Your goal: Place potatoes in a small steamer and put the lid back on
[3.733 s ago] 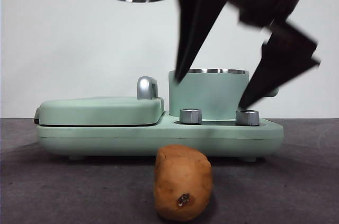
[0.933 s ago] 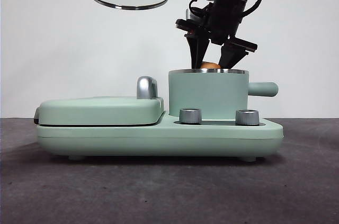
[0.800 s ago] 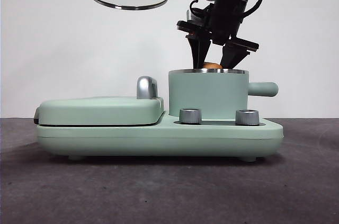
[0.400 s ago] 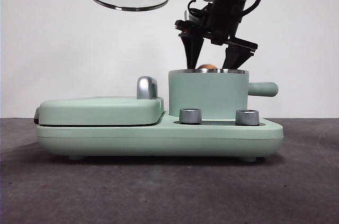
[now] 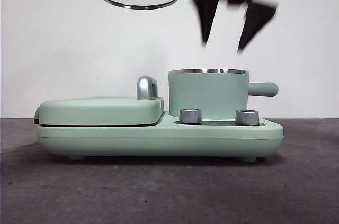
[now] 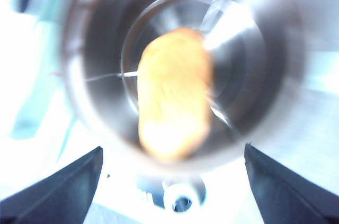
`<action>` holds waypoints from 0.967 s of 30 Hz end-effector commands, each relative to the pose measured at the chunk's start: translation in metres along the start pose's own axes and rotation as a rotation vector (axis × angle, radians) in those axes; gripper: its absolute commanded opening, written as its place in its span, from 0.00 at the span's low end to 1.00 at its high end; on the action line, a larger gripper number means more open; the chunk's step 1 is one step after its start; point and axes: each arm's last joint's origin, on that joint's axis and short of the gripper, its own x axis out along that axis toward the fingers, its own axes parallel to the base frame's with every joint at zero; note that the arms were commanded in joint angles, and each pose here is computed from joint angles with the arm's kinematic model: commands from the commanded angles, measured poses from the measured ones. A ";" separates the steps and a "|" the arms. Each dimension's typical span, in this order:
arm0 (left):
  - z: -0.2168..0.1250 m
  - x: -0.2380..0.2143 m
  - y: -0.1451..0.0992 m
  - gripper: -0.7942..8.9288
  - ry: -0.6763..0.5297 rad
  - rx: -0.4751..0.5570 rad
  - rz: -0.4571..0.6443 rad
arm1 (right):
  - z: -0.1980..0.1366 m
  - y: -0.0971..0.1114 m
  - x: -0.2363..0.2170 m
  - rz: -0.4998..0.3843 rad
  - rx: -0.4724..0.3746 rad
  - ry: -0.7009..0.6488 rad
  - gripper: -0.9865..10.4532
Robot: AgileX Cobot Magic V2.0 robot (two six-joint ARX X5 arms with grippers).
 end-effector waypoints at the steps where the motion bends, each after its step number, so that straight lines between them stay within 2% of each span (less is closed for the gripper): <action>1: 0.009 -0.006 -0.006 0.10 -0.056 0.006 -0.012 | -0.010 0.004 -0.044 -0.010 -0.023 -0.085 0.46; 4: 0.009 -0.006 -0.008 0.10 -0.057 0.010 -0.017 | -0.030 0.003 -0.080 -0.038 -0.024 -0.121 0.46; 9: 0.009 -0.006 -0.013 0.10 -0.058 0.018 -0.029 | -0.070 0.006 -0.133 -0.013 -0.049 -0.228 0.46; 13: 0.009 -0.005 -0.019 0.10 -0.060 0.026 -0.044 | -0.112 0.006 -0.157 0.007 -0.074 -0.262 0.46; 17: 0.010 -0.005 -0.028 0.10 -0.065 0.039 -0.065 | -0.156 0.004 -0.164 0.035 -0.102 -0.286 0.46; 24: 0.010 0.002 -0.047 0.10 -0.070 0.064 -0.107 | -0.228 -0.009 -0.150 0.144 -0.014 -0.489 0.46; 29: 0.006 0.020 -0.059 0.10 -0.050 0.074 -0.131 | -0.267 -0.020 -0.128 0.189 0.021 -0.576 0.46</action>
